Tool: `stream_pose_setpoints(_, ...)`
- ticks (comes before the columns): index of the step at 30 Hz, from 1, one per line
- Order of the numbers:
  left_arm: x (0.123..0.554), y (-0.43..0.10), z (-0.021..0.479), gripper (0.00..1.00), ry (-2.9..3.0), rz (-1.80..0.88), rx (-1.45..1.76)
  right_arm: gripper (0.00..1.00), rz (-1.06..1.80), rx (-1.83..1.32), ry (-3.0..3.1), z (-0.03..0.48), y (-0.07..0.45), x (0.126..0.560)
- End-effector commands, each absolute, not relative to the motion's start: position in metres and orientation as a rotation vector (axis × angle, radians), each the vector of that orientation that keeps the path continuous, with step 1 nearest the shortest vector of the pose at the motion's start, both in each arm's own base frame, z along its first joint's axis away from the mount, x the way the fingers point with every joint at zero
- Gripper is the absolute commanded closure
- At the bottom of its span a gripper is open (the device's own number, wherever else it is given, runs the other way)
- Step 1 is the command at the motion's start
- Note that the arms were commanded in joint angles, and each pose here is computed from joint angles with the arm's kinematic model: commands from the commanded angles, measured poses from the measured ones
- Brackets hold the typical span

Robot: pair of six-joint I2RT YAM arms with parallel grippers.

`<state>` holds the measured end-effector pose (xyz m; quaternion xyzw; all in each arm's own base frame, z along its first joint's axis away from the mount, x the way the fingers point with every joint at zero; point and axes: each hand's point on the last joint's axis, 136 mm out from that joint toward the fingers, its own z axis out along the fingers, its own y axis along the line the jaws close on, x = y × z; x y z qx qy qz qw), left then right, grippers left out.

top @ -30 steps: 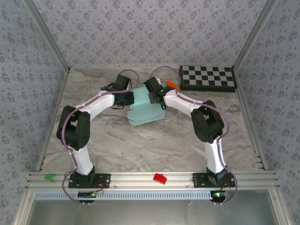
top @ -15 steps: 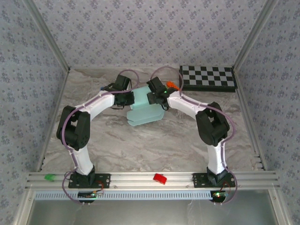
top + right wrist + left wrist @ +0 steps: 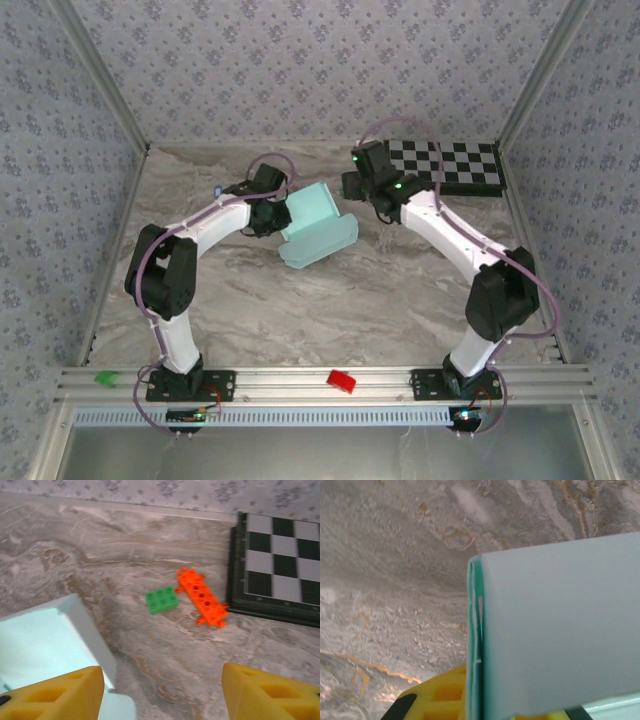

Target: Fold the paper box

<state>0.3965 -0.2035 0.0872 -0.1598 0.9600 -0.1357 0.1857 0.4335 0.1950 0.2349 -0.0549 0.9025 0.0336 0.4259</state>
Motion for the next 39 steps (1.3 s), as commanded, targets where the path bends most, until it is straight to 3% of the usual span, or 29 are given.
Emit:
stream_pose_setpoints(1, 0.385, -0.204, 0.102, 1.00, 2.691, -0.460, -0.708, 0.34, 0.098, -0.075, 2.330, 0.232, 0.170, 0.417)
stream_pose_setpoints(8, 0.361, -0.202, 0.098, 1.00, 2.639, -0.552, -1.114, 0.32, 0.261, -0.032, 2.356, 0.241, 0.161, 0.395)
stream_pose_setpoints(18, 0.335, -0.212, 0.090, 1.00, 2.614, -0.629, -1.456, 0.32, 0.416, -0.009, 2.387, 0.259, 0.166, 0.364)
stream_pose_setpoints(26, 0.328, -0.217, 0.089, 1.00, 2.616, -0.561, -1.470, 0.35, 0.730, 0.173, 2.475, 0.258, 0.207, 0.344)
stream_pose_setpoints(39, 0.329, -0.222, 0.084, 1.00, 2.630, -0.543, -1.471, 0.39, 0.771, 0.253, 2.585, 0.224, 0.245, 0.340)
